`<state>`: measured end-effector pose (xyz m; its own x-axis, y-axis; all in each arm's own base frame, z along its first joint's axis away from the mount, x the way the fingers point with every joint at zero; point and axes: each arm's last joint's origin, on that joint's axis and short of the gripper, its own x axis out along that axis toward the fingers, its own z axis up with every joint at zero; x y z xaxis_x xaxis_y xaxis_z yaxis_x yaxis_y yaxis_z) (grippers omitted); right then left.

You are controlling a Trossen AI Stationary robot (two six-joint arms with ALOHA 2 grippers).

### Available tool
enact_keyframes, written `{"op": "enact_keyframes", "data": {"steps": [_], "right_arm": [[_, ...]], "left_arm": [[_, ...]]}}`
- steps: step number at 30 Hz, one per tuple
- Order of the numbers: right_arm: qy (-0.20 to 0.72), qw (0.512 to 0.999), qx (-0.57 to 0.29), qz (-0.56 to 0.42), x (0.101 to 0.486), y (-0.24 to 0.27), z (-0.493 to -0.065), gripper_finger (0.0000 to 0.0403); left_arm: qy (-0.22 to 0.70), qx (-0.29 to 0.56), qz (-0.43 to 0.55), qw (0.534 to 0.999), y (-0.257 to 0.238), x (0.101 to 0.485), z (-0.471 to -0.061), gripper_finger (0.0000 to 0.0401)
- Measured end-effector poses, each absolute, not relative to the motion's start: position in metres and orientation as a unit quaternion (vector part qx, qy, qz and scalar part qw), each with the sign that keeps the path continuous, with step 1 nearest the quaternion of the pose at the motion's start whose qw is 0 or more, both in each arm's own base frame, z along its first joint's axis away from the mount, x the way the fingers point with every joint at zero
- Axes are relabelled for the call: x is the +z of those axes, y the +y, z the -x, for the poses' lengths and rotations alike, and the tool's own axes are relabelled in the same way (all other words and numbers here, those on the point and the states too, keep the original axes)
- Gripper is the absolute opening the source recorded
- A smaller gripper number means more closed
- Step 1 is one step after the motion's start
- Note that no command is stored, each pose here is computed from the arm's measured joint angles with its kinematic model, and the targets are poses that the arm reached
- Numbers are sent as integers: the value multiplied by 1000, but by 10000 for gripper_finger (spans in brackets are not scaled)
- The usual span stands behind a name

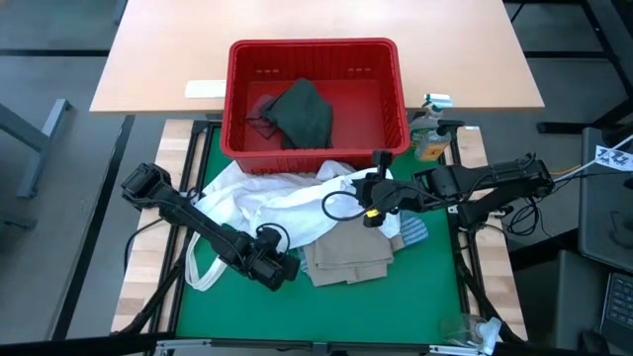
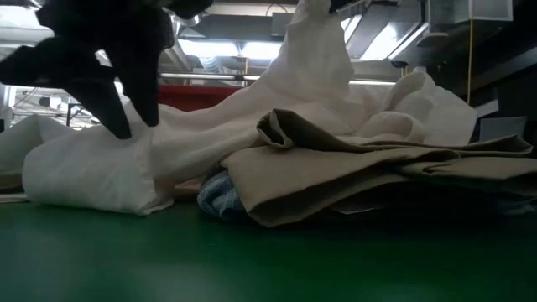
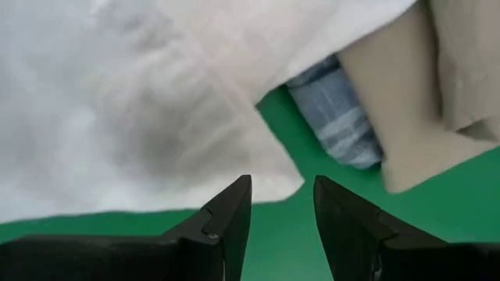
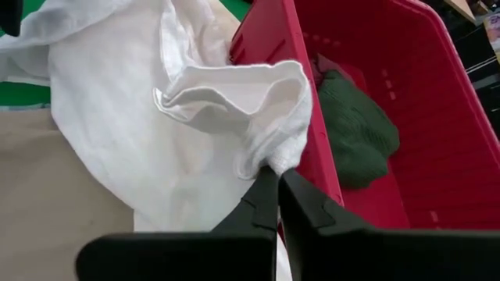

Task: Fold Laundry from Bin
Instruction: Fold the white polo shirt

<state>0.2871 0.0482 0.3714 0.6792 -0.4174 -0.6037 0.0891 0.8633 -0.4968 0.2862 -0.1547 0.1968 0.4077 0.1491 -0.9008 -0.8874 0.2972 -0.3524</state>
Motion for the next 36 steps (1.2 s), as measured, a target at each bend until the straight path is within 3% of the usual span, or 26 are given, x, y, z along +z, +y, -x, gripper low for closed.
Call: {"op": "enact_keyframes", "data": {"steps": [26,36], "right_arm": [[377,888,-142,220,371,48,-287,5],[380,887,-141,222,370,48,-286,5]], "left_arm": [[446,376,457,671,-159,171,-281,134],[472,390,439,657,-166,144,-285,133]]}}
